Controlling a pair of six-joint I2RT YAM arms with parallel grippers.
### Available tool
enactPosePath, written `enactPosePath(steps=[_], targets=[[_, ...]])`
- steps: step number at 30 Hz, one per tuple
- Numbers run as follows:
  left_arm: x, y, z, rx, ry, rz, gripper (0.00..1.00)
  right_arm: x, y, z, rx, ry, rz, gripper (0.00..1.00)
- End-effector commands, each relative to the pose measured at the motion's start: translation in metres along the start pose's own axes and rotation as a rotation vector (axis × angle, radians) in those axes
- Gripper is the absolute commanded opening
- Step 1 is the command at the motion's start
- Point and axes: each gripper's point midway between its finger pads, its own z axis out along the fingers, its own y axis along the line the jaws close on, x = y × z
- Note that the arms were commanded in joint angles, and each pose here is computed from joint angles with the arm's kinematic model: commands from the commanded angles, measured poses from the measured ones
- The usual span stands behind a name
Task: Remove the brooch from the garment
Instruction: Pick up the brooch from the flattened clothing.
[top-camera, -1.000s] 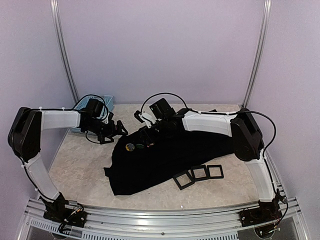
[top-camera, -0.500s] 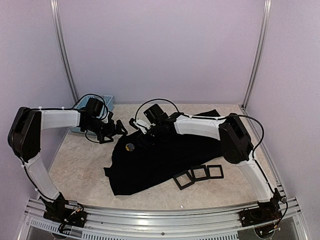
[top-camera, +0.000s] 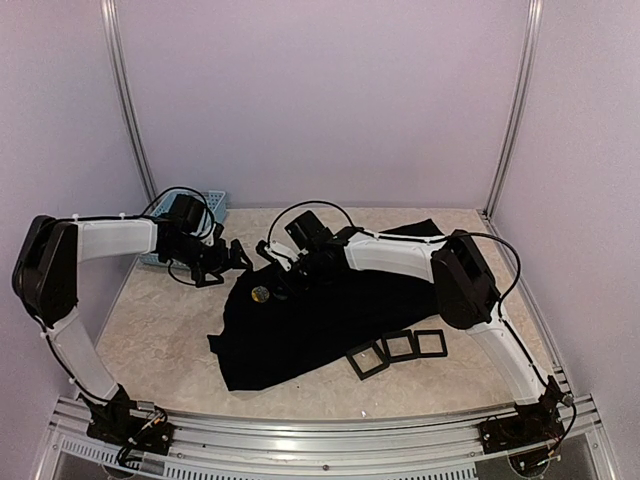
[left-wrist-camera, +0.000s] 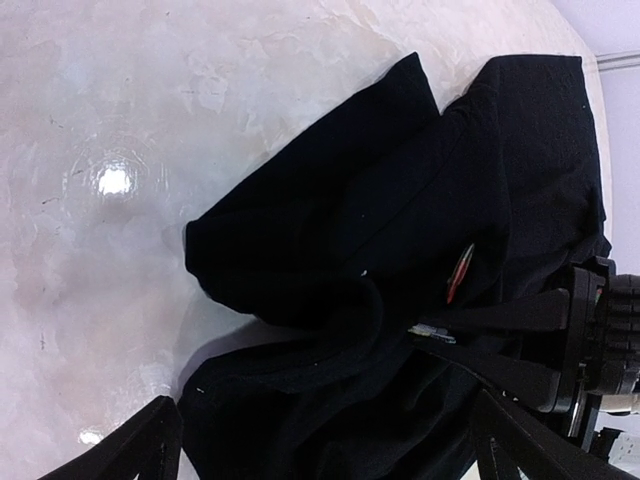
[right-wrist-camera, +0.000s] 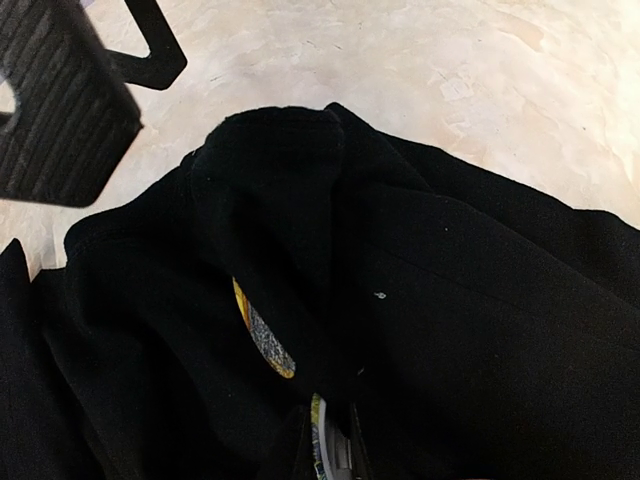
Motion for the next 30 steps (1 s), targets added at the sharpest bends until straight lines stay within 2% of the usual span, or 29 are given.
enactPosePath(steps=[1, 3, 13, 21, 30], targets=[[-0.007, -0.005, -0.014, -0.002, -0.025, 0.009, 0.99, 0.007, -0.004, 0.009, -0.034, 0.009, 0.033, 0.06], [-0.006, -0.008, -0.016, 0.009, -0.023, 0.021, 0.99, 0.003, -0.004, 0.005, -0.072, -0.01, 0.068, 0.0], [0.007, -0.03, -0.038, 0.122, -0.055, 0.13, 0.99, -0.024, -0.004, -0.038, -0.383, -0.153, 0.352, 0.0], [0.014, -0.064, -0.048, 0.21, -0.08, 0.255, 0.99, -0.021, 0.029, -0.062, -0.636, -0.143, 0.448, 0.0], [0.014, -0.057, -0.029, 0.21, -0.074, 0.228, 0.99, -0.035, 0.052, -0.092, -0.832, -0.189, 0.489, 0.0]])
